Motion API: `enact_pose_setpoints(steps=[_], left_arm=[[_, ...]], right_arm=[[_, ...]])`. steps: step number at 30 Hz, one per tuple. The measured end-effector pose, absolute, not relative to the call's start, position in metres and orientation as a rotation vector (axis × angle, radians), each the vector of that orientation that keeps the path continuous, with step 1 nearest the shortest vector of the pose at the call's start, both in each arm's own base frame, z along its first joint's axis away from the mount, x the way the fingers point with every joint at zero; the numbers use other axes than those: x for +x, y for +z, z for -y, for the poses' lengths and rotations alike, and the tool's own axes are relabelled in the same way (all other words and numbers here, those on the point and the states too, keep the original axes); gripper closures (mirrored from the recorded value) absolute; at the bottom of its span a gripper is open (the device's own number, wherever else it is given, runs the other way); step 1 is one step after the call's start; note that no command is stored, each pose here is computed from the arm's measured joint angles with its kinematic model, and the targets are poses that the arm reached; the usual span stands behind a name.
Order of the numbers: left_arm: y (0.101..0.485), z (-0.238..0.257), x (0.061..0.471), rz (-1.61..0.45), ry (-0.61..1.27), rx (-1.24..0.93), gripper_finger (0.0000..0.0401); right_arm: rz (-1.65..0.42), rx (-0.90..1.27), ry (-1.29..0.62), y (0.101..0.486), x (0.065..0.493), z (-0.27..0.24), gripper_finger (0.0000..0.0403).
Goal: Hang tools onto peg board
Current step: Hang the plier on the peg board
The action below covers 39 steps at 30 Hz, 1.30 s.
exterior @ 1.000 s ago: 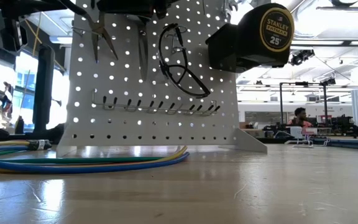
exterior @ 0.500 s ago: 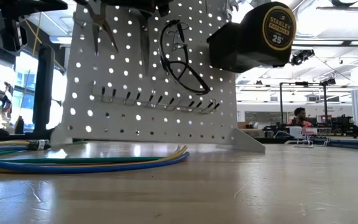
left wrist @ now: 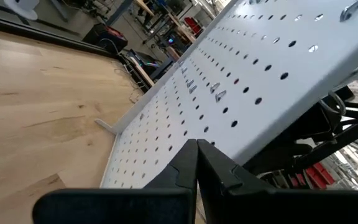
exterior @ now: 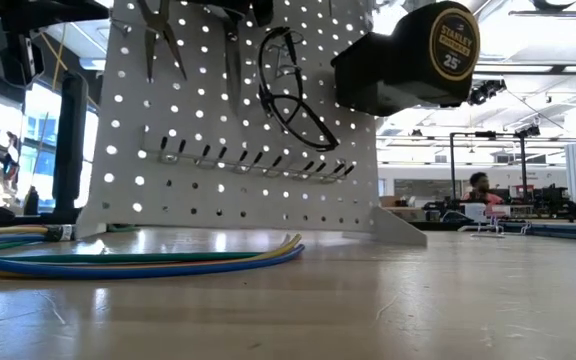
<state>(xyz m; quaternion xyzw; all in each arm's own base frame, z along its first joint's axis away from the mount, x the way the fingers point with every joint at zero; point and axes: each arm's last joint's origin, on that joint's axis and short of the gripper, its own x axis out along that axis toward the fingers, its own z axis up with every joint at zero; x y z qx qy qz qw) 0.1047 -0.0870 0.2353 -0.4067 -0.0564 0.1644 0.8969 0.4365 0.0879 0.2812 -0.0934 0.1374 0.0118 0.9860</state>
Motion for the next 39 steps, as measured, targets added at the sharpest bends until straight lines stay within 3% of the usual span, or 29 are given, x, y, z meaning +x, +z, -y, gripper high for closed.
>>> enact_pose_setpoints(steps=[9, 17, 39], left_arm=[[0.226, 0.095, 0.111, 0.086, 0.343, -0.833, 0.0401], [0.226, 0.113, 0.109, 0.021, 0.175, -0.903, 0.0401], [0.229, 0.094, 0.127, 0.073, 0.288, -0.839, 0.0401]], right_arm=[[-0.323, -0.156, 0.005, 0.268, 0.441, -0.086, 0.0376], [-0.327, -0.143, -0.009, 0.265, 0.443, -0.086, 0.0376], [-0.328, 0.007, -0.019, 0.264, 0.444, -0.082, 0.0376]])
